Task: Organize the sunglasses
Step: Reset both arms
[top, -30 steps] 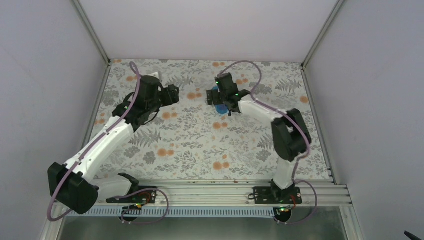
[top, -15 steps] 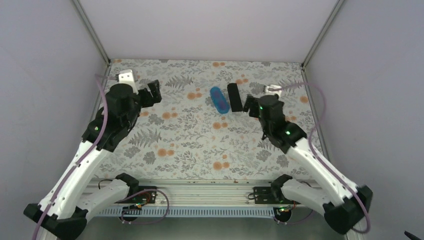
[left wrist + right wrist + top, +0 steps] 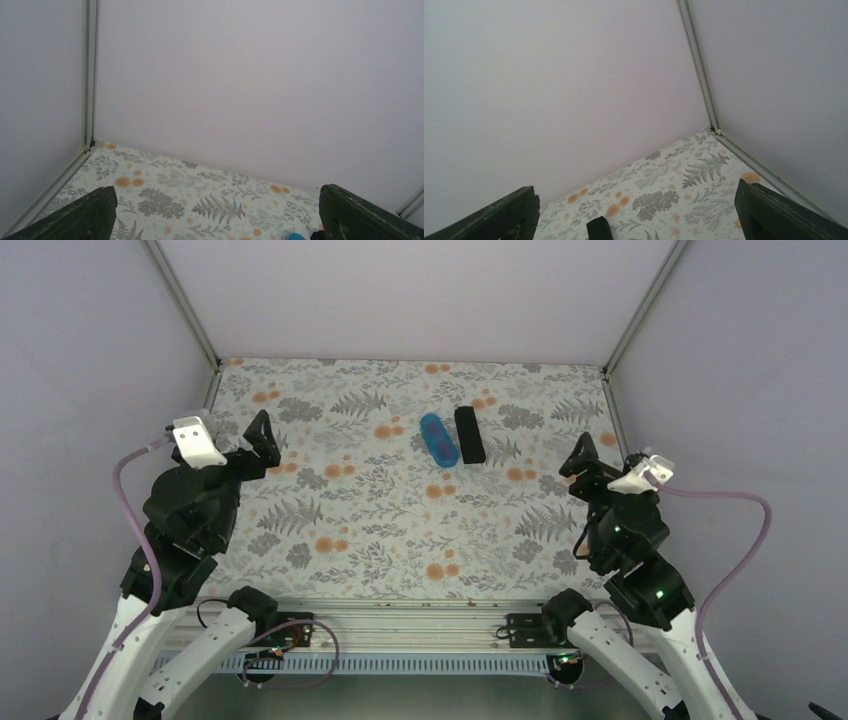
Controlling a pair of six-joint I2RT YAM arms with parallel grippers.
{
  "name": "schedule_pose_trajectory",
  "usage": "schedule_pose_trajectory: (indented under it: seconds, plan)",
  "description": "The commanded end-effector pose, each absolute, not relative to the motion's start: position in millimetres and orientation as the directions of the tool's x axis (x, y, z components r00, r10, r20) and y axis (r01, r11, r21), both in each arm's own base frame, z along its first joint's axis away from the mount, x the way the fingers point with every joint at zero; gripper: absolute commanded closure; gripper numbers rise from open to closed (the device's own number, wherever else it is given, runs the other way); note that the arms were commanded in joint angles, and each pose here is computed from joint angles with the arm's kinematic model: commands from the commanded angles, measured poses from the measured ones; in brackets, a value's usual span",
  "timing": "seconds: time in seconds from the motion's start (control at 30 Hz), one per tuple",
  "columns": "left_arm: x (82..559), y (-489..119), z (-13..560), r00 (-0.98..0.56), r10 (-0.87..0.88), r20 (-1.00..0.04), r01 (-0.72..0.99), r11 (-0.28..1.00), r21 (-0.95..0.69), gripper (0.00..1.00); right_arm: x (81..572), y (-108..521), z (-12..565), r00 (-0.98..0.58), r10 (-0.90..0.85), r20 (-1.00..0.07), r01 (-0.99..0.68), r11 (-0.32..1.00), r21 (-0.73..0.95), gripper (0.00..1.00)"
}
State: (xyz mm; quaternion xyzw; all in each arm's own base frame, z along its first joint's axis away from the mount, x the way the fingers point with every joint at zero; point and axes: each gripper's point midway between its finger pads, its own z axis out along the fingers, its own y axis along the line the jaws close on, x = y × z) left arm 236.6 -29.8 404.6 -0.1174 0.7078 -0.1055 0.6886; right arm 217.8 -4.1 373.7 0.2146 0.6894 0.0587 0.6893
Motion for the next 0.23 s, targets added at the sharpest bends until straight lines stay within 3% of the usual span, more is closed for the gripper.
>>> schedule_pose_trajectory:
  seconds: [0.0,0.2]
  plan:
    - [234.9,-27.0,409.8,0.022,-0.284,-0.959,-0.02,0.958,-0.285,0.0,209.4,-21.8,372.9,0.087,0.364,-0.927,0.288,0.882,0.373,0.0]
    - [234.3,-24.2,408.0,0.036,-0.302,-0.953,-0.031,0.953,-0.303,0.0,212.8,-19.2,370.5,0.078,0.37,-0.926,0.29,0.88,0.376,0.0]
